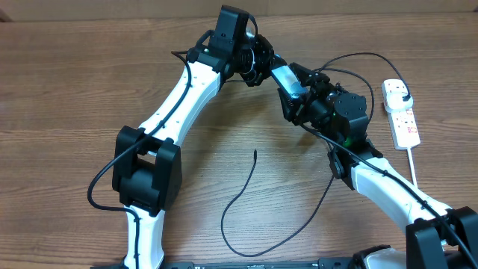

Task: Plug charger to phone and switch on socket
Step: 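Open the right gripper and pull it away from the phone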

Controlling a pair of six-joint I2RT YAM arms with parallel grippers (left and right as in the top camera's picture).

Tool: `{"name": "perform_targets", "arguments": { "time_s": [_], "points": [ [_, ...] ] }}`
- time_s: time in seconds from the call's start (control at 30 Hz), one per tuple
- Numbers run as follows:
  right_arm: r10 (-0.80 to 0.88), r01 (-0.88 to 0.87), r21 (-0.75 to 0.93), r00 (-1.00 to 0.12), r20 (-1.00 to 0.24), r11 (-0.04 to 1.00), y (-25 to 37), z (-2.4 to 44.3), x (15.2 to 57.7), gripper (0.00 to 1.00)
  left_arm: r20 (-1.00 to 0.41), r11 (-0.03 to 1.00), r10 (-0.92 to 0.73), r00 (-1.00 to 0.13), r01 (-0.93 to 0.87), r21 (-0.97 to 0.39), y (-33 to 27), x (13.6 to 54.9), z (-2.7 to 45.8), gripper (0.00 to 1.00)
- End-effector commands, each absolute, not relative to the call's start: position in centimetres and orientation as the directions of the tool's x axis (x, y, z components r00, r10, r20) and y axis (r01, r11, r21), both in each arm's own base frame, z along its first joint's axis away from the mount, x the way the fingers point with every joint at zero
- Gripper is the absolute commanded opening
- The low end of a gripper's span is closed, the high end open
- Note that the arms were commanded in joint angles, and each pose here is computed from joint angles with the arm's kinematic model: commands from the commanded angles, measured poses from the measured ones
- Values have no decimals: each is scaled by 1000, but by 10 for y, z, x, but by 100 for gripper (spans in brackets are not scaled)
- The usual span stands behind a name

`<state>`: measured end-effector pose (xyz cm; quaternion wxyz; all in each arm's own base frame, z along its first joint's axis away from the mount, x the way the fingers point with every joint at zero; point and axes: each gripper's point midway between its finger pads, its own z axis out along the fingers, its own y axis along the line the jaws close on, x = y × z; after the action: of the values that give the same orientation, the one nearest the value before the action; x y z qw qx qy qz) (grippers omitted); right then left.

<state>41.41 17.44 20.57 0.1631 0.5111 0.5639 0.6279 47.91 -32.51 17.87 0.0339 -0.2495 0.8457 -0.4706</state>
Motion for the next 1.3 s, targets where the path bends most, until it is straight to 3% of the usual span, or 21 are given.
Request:
{"name": "perform_targets", "arguments": {
  "time_s": [0.0,0.37,0.63,0.97,1.2,1.27],
  "points": [
    [774,340,887,-451,445,-312,178,221,416,82,144,423,-436,-888,-344,-838,-329,479,197,4],
    [802,291,929,-483,350,-230,178,221,416,100,109,434,-452,-885,-325,-840,-302,494,196,4],
    [825,252,959,-509,245,-129,178,216,415,100,131,455,-492,-861,-382,-804,-260,501,182,4],
    [838,260,965,-533,118,29,177,193,411,100,92,488,-452,-887,-332,-807,-207,505,177,4],
    [824,225,960,-567,-12,169,176,182,408,100,71,520,-446,-892,-323,-791,-175,504,170,4],
    [797,160,958,-596,-97,237,178,185,407,100,58,524,-434,-899,-304,-795,-170,504,170,4]
  ]
}}
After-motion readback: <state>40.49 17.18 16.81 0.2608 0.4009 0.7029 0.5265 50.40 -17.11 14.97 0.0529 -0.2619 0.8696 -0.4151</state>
